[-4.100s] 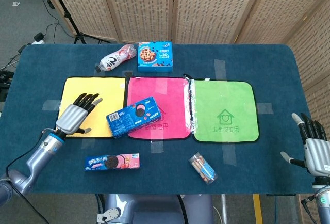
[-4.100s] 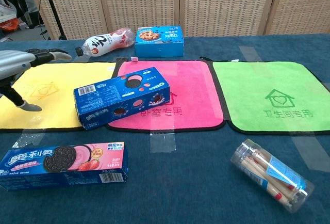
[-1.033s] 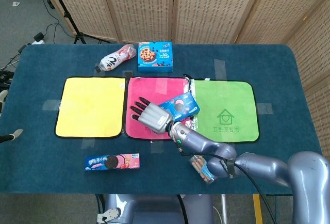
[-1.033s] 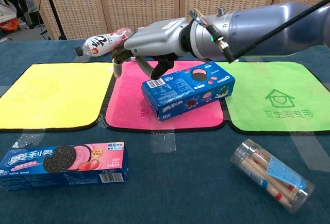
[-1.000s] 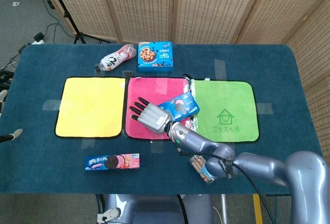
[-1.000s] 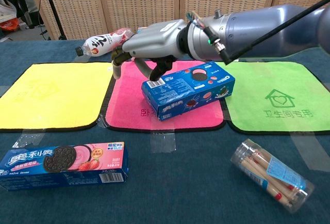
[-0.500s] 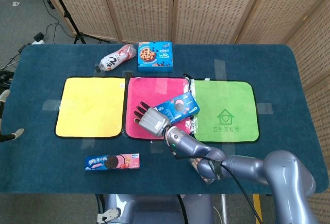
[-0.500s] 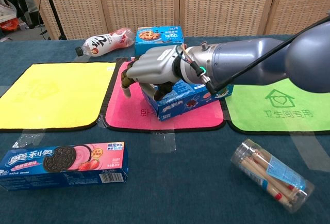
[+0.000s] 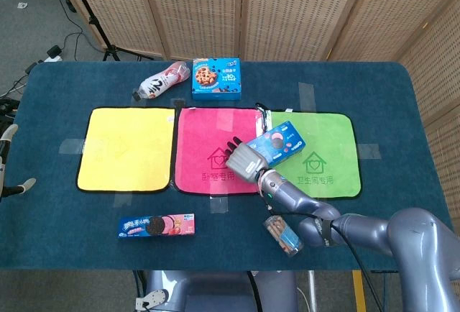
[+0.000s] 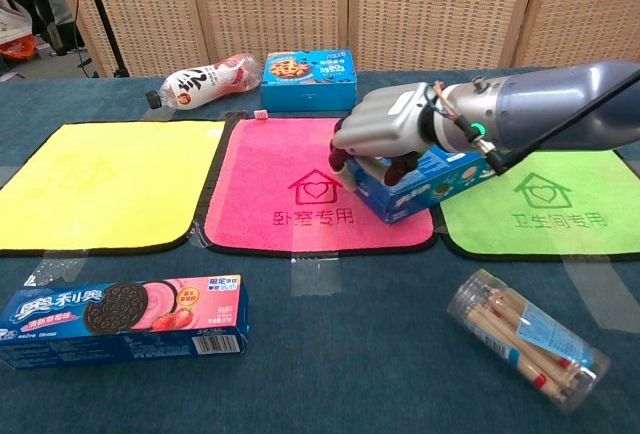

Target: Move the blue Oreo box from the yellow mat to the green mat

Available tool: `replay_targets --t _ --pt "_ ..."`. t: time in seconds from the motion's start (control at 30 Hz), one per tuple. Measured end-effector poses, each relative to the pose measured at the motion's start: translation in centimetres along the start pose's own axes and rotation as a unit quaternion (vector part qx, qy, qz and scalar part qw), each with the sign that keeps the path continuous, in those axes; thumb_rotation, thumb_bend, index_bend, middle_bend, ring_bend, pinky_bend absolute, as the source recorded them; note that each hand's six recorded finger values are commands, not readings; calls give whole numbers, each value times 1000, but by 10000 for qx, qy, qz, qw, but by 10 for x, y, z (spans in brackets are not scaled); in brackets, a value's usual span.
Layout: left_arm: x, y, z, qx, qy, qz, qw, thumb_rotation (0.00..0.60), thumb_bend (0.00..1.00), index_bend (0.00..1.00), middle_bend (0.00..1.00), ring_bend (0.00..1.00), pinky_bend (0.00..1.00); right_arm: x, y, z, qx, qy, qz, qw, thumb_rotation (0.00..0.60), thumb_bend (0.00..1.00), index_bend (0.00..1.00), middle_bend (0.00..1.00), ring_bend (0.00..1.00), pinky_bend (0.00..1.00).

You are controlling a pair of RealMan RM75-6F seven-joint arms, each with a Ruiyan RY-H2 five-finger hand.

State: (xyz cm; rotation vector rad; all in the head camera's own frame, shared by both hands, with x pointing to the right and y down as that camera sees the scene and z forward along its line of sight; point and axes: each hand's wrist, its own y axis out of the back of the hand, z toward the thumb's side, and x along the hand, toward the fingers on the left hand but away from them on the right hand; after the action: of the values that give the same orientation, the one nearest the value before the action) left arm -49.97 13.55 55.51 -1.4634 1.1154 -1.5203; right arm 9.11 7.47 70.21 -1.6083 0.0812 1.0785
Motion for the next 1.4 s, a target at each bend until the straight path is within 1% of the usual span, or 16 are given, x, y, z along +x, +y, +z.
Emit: replay_targets --t 0.17,0.4,0.6,0.67,0.73,0.77,0.87,0.93,0.97,1.0,1.07,1.1,1.13,1.23,1.3,1.4 --pt "0 -2 3 6 -55 -26 10000 600 0 0 0 0 0 19 -17 -31 -11 -328 194 9993 600 1000 368 242 140 139" --pt "-2 -2 9 28 -138 -32 9999 600 0 0 0 0 0 48 -48 -72 -174 -790 582 9950 600 1000 370 245 148 142" --pt "-2 -4 12 40 -181 -68 9998 600 0 0 0 0 0 68 -62 -87 -238 -924 762 9925 600 1000 392 260 157 142" --pt "-3 -4 14 28 -199 -66 9998 600 0 0 0 0 0 72 -63 -89 -246 -938 787 9922 600 1000 389 232 155 142" --pt "-4 -3 14 21 -213 -46 9998 600 0 0 0 0 0 75 -63 -89 -256 -924 768 9924 600 1000 355 179 135 142" --pt "-5 -2 15 9 -220 -24 9998 600 0 0 0 0 0 76 -61 -87 -278 -903 722 9929 600 1000 307 140 111 142" --pt "-8 -2 16 -37 -230 -9 9997 600 0 0 0 0 0 85 -42 -78 -465 -767 343 9954 600 993 151 35 31 142" --pt "-9 -2 16 -42 -236 -14 9997 600 0 0 0 0 0 93 -22 -72 -592 -647 -82 9961 600 788 80 7 6 141" --pt "-10 -2 17 -50 -240 -11 9997 600 0 0 0 0 0 98 -13 -72 -635 -617 -305 9956 600 545 46 1 1 132" --pt "-11 -2 17 -56 -242 -6 9997 600 0 0 0 0 0 106 0 -74 -683 -589 -630 9939 600 273 21 0 0 109" --pt "-14 -1 16 -75 -240 13 9997 600 0 0 0 0 0 120 19 -79 -733 -601 -1126 9891 600 35 2 0 0 53" --pt "-15 -1 16 -84 -236 19 9997 600 0 0 0 0 0 131 29 -84 -779 -667 -1431 9844 600 0 0 0 0 23" --pt "-17 -2 16 -94 -230 18 9997 600 0 0 0 0 0 141 35 -89 -832 -748 -1637 9802 600 0 0 0 0 12" --pt "-22 -5 14 -115 -205 -18 9997 600 0 0 0 0 0 174 43 -107 -1068 -1151 -2173 9634 600 0 0 0 0 0" --pt "-26 -8 13 -124 -192 -63 9997 600 0 0 0 0 0 198 38 -118 -1273 -1498 -2430 9499 600 0 0 0 0 0" --pt "-31 -10 11 -163 -164 -81 9997 600 0 0 0 0 0 231 21 -128 -1582 -1966 -2656 9305 600 0 0 0 0 0"
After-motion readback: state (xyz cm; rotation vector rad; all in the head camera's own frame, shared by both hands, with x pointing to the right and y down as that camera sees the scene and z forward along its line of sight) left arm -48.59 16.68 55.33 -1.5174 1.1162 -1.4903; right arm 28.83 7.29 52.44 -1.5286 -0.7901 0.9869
